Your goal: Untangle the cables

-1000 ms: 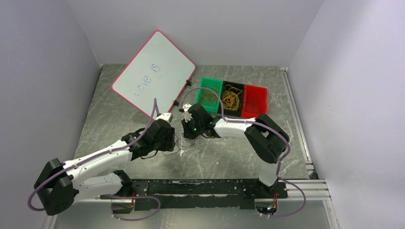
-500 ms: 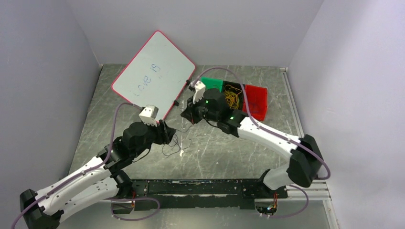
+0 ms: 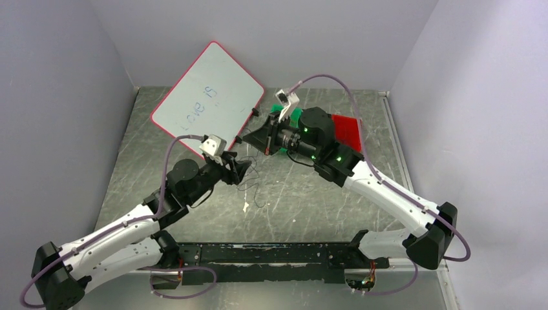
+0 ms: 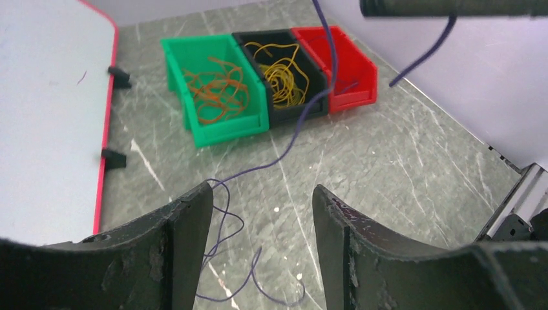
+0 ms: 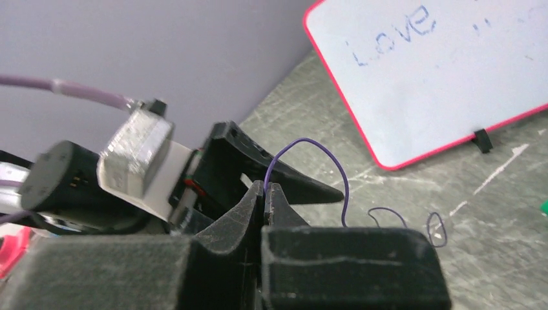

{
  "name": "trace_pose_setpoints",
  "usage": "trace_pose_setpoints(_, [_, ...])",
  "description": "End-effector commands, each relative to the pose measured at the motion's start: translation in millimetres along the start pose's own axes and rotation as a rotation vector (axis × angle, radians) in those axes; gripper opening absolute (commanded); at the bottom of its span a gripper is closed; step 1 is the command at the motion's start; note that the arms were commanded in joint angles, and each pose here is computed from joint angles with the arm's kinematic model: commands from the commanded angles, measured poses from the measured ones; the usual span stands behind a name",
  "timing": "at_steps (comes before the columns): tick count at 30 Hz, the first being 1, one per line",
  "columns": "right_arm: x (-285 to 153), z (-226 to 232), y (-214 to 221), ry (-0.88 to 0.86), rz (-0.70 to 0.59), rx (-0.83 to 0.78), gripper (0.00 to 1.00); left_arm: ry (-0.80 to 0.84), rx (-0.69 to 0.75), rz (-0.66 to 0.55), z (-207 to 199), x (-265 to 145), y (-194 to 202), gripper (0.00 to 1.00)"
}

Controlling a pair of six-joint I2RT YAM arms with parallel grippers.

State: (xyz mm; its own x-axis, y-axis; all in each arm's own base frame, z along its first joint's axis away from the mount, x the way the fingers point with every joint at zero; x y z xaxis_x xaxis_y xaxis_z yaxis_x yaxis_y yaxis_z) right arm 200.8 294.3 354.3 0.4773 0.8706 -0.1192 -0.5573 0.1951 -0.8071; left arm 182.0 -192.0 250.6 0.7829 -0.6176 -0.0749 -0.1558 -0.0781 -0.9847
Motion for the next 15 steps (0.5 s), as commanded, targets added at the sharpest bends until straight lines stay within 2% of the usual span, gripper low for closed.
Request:
trace_pose_setpoints(1, [-8, 24, -20, -0.057, -0.031, 0.049, 0.00, 0.159, 0.086, -0.159, -18, 6, -37, 0.64])
trace_pose_setpoints(9, [-10, 41, -30, -0.138, -0.030, 0.080, 0.00, 0.235, 0.134, -0.182, -29, 19, -47, 0.66])
trace_pose_setpoints(15, [-19, 52, -40, -0.172, -0.059, 0.096, 0.00, 0.178, 0.126, -0.197, -24, 33, -41, 0.65])
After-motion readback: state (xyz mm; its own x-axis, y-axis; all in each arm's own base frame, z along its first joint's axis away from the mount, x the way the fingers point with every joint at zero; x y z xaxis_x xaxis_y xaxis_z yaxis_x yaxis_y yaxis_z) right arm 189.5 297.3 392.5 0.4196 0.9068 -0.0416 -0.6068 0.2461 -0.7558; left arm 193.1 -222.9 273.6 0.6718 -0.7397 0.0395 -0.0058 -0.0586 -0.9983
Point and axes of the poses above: each gripper's point midway between its finger pads, its own x axis out along the fingers, its own z axis along the line the jaws close on, y = z × x, the point moved 7 cm from there along -x, back along the fingers, and after that the axes turned 5 degrees about x, right-handed, at the moved point
